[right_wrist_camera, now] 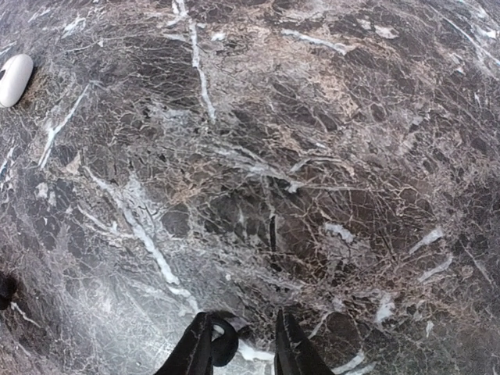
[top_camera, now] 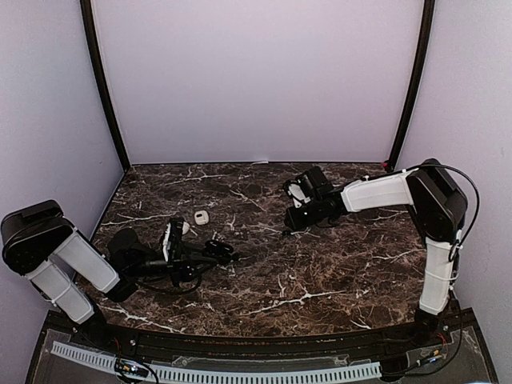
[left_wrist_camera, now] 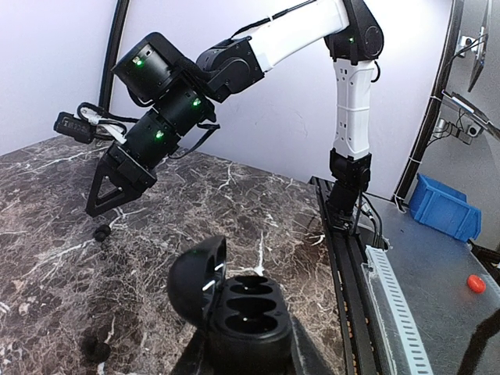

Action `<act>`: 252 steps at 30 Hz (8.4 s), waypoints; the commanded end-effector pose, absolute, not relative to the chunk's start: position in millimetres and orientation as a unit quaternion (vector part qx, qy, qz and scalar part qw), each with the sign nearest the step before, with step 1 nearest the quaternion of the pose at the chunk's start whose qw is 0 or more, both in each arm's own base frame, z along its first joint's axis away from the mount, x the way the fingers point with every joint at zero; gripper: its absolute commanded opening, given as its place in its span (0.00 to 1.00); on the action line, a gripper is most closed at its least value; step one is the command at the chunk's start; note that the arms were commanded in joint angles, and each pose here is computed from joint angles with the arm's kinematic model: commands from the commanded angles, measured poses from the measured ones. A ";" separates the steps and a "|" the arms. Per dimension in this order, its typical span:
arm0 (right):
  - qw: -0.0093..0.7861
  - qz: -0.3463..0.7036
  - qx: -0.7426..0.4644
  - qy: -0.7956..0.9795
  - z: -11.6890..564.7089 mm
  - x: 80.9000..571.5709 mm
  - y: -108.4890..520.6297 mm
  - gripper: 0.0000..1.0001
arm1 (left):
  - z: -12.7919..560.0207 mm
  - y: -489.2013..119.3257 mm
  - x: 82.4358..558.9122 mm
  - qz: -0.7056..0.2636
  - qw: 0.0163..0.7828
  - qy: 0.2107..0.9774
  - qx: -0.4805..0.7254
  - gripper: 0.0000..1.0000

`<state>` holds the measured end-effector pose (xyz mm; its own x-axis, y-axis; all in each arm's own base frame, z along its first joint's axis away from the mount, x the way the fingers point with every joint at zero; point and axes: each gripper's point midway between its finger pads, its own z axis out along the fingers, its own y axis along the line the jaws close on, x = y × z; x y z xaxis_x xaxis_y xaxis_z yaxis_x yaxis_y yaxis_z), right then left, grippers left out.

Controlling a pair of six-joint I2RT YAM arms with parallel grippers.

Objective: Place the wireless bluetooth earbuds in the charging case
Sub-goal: Pick up the left earbud from the center of the board, then insert the left earbud into the left side groove of the charging case, then adjust the right earbud at the center of the board.

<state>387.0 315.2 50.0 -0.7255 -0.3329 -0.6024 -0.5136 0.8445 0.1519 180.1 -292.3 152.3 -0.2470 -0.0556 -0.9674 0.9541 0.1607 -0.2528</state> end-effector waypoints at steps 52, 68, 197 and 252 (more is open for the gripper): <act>0.264 0.209 -0.320 0.885 48.0 340.3 333.7 0.11 | 158.4 -293.0 171.5 -0.538 0.481 0.567 0.398 0.15; 0.296 0.218 -0.350 0.861 77.4 321.1 339.2 0.01 | 158.1 -293.7 167.4 -0.540 0.480 0.557 0.410 0.15; 0.380 0.238 -0.391 0.804 102.0 238.3 448.9 0.23 | 152.0 -212.7 245.7 -0.385 0.605 0.665 0.208 0.15; 0.326 0.164 -0.325 0.872 52.7 303.3 393.4 0.37 | 145.9 -219.2 246.7 -0.389 0.584 0.677 0.223 0.14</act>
<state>298.0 365.5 34.7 -0.5818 -0.5006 -0.6410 -0.6427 0.7659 -0.0148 244.6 -216.4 130.9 -0.2635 -0.1296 -0.9559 0.7331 0.6172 -0.2858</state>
